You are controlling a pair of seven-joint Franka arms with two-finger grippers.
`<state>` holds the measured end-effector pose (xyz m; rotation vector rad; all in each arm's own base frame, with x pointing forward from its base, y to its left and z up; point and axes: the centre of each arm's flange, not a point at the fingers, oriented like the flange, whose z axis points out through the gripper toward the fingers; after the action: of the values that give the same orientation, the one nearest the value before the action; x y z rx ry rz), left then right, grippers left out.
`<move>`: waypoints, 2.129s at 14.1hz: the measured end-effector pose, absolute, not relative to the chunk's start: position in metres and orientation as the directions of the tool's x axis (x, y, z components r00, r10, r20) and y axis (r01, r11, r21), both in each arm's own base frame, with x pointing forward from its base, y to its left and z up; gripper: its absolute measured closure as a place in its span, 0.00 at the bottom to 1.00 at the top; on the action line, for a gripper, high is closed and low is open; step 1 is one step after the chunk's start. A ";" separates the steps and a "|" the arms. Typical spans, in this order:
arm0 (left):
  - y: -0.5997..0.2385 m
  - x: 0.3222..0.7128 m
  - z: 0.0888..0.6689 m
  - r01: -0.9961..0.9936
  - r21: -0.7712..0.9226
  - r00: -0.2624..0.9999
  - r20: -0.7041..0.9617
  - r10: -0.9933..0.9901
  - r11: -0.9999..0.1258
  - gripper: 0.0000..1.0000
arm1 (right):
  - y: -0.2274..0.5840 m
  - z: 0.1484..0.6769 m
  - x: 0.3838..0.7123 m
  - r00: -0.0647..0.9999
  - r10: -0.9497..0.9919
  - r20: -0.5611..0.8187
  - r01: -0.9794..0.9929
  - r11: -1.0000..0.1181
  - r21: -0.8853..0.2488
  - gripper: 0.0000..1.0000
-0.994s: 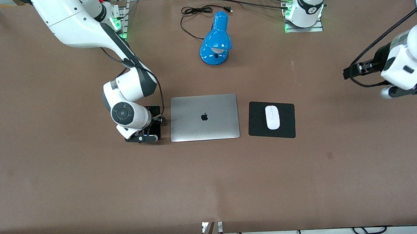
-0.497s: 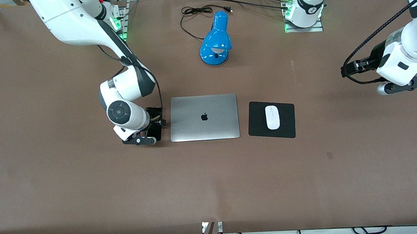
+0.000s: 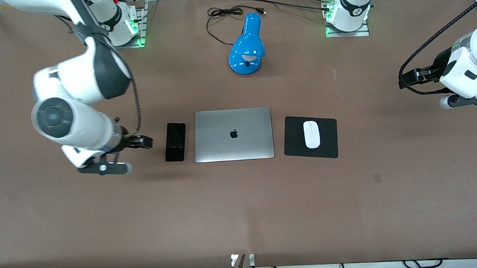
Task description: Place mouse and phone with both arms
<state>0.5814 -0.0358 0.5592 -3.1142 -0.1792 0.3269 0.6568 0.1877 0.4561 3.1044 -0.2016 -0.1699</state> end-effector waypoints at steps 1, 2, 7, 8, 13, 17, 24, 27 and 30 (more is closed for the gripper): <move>-0.036 0.580 0.562 0.083 -0.009 0.976 -0.202 0.083 -0.997 0.00 | 0.167 0.474 0.663 0.984 -0.154 -0.088 -0.153 -0.988 0.025 0.00; -0.036 0.578 0.567 0.029 0.003 0.980 -0.195 0.028 -1.000 0.00 | 0.145 0.490 0.668 0.983 -0.170 -0.067 -0.169 -0.985 0.016 0.00; -0.021 0.560 0.586 -0.045 0.046 0.983 -0.174 -0.052 -0.998 0.00 | 0.041 0.554 0.667 0.995 -0.099 0.022 -0.099 -0.995 -0.010 0.00; -0.022 0.559 0.586 -0.009 0.039 0.984 -0.176 -0.015 -0.999 0.00 | 0.024 0.566 0.663 0.996 -0.078 0.040 -0.077 -0.997 -0.011 0.00; -0.031 0.559 0.585 0.035 0.028 0.984 -0.178 0.029 -0.999 0.00 | -0.027 0.596 0.651 0.996 -0.033 0.080 -0.033 -0.999 0.002 0.00; -0.030 0.559 0.585 0.040 0.027 0.983 -0.178 0.034 -0.999 0.00 | -0.046 0.601 0.643 0.997 0.006 0.078 0.004 -1.000 0.017 0.00; -0.030 0.559 0.585 0.042 0.027 0.983 -0.178 0.036 -0.999 0.00 | -0.038 0.571 0.595 0.996 0.021 0.086 0.020 -1.000 0.013 0.00; -0.030 0.559 0.585 0.041 0.027 0.983 -0.178 0.036 -0.999 0.00 | -0.037 0.552 0.578 0.997 0.021 0.077 0.020 -1.000 0.010 0.00; -0.031 0.559 0.585 0.041 0.027 0.983 -0.178 0.036 -0.999 0.00 | -0.037 0.554 0.574 0.997 0.020 0.078 0.019 -1.000 0.010 0.00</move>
<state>0.5589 -0.0306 0.5854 -3.1590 -0.0611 0.2832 0.5741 -0.0372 0.5544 3.1300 0.0305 0.1216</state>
